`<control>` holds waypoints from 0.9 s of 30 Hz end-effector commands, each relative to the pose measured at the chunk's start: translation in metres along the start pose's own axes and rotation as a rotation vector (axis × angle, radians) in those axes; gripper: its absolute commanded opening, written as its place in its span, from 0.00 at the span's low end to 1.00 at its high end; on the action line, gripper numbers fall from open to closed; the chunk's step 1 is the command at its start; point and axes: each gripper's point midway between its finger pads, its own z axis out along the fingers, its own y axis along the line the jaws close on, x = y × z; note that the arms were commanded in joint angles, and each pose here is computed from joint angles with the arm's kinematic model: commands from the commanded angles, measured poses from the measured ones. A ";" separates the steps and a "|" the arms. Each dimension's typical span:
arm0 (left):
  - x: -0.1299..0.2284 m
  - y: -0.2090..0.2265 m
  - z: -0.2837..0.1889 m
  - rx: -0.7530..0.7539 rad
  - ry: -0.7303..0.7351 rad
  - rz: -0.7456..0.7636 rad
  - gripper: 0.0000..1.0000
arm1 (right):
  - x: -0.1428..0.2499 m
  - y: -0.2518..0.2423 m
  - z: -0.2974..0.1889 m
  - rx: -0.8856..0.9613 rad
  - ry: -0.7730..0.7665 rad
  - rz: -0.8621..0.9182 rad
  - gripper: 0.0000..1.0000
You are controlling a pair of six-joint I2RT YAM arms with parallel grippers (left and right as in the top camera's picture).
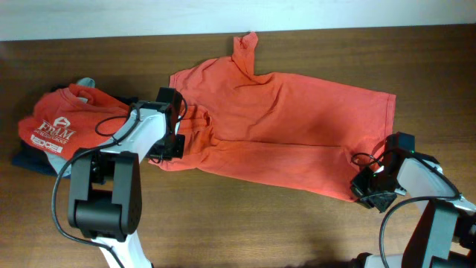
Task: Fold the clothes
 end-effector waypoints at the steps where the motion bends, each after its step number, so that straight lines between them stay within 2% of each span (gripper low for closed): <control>1: 0.019 0.014 0.021 -0.077 0.075 -0.007 0.01 | -0.006 -0.031 0.006 0.154 -0.048 0.024 0.04; 11: 0.019 0.026 0.017 -0.099 0.077 -0.050 0.01 | -0.030 -0.069 -0.005 0.158 -0.083 0.208 0.04; 14: 0.014 0.027 0.012 -0.097 0.057 -0.054 0.01 | -0.032 -0.074 -0.006 0.155 -0.082 0.215 0.04; 15: 0.012 0.028 0.010 -0.097 0.050 -0.055 0.01 | -0.032 -0.074 -0.006 0.155 -0.082 0.214 0.06; 17: 0.008 0.028 0.006 -0.095 0.036 -0.052 0.01 | -0.032 -0.073 -0.007 0.155 -0.084 0.209 0.20; 18: 0.006 0.028 0.004 -0.095 0.030 -0.053 0.06 | -0.033 -0.073 -0.008 0.154 -0.085 0.209 0.27; 19: 0.003 0.029 -0.002 -0.095 0.018 -0.054 0.20 | -0.035 -0.071 -0.011 0.151 -0.085 0.208 0.34; 21: -0.002 0.031 -0.013 -0.093 -0.001 -0.059 0.31 | -0.039 -0.069 -0.020 0.149 -0.087 0.205 0.39; 24: -0.010 0.033 -0.034 -0.080 -0.033 -0.067 0.39 | -0.045 -0.062 -0.037 0.132 -0.100 0.196 0.41; 27: -0.021 0.034 -0.060 -0.056 -0.079 -0.077 0.41 | -0.054 -0.043 -0.057 0.044 -0.123 0.145 0.44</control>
